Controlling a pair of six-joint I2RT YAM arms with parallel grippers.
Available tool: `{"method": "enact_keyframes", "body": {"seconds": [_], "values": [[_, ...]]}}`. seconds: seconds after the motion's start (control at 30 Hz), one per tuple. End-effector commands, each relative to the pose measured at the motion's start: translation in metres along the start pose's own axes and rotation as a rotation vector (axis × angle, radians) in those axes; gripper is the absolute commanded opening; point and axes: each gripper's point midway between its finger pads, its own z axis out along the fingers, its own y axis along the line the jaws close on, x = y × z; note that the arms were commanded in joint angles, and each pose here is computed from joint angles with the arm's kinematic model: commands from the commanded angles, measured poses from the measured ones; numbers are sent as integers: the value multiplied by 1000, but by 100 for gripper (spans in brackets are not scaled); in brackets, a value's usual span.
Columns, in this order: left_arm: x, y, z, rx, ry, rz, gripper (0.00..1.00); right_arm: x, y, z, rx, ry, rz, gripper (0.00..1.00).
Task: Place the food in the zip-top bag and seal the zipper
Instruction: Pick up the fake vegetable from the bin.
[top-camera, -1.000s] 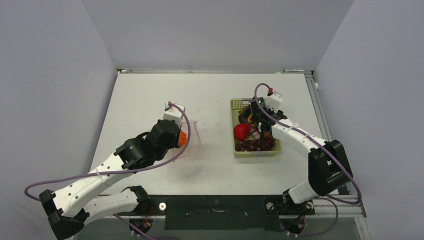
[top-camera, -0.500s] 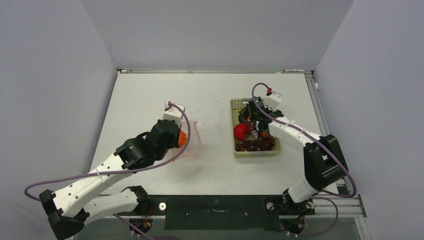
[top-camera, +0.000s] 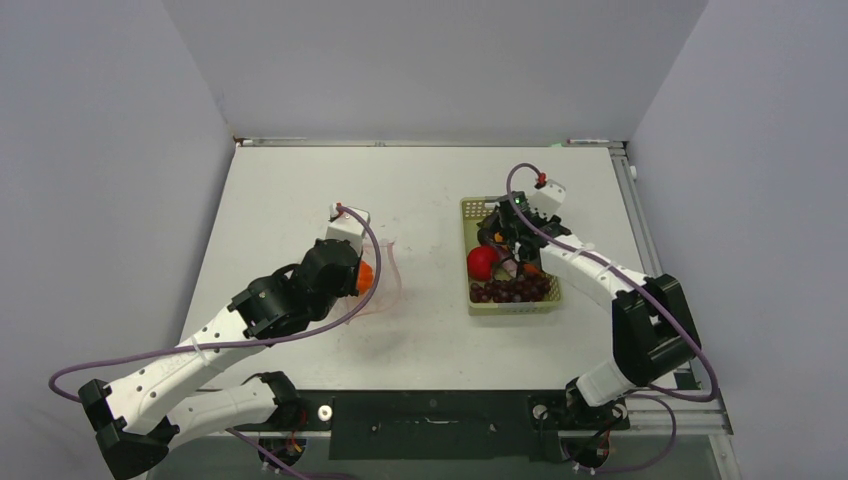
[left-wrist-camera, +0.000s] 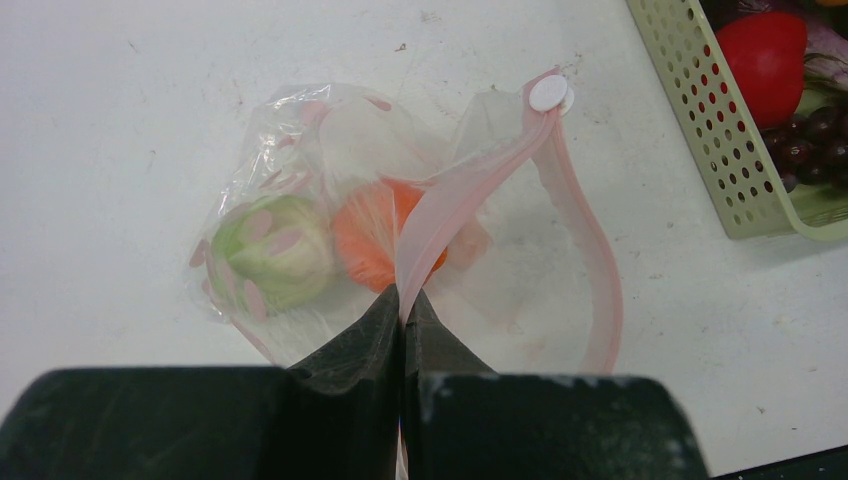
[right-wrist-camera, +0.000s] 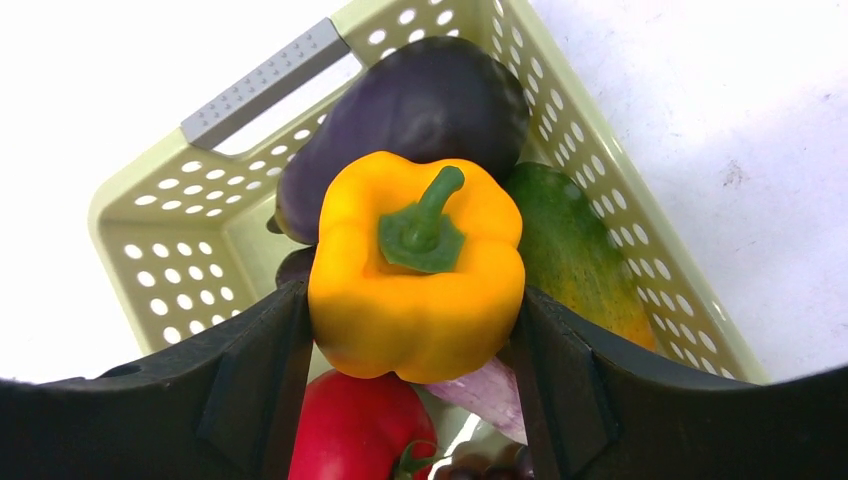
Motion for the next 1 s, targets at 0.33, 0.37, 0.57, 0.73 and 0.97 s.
{"method": "enact_keyframes", "body": {"seconds": [0.33, 0.37, 0.57, 0.73, 0.97], "values": [[-13, 1, -4, 9, -47, -31, 0, -44, 49, -73, -291, -100, -41, 34], [-13, 1, -4, 9, -47, -31, 0, -42, 54, -78, -322, -99, -53, 34], [-13, 2, -5, 8, -49, -33, 0, -32, 87, -120, -532, -100, -148, 34], [-14, 2, -6, 9, -51, -36, 0, -25, 109, -162, -745, -96, -215, 34], [-14, 2, -6, 10, -53, -39, 0, -7, 129, -218, -996, -78, -315, 34]]}}
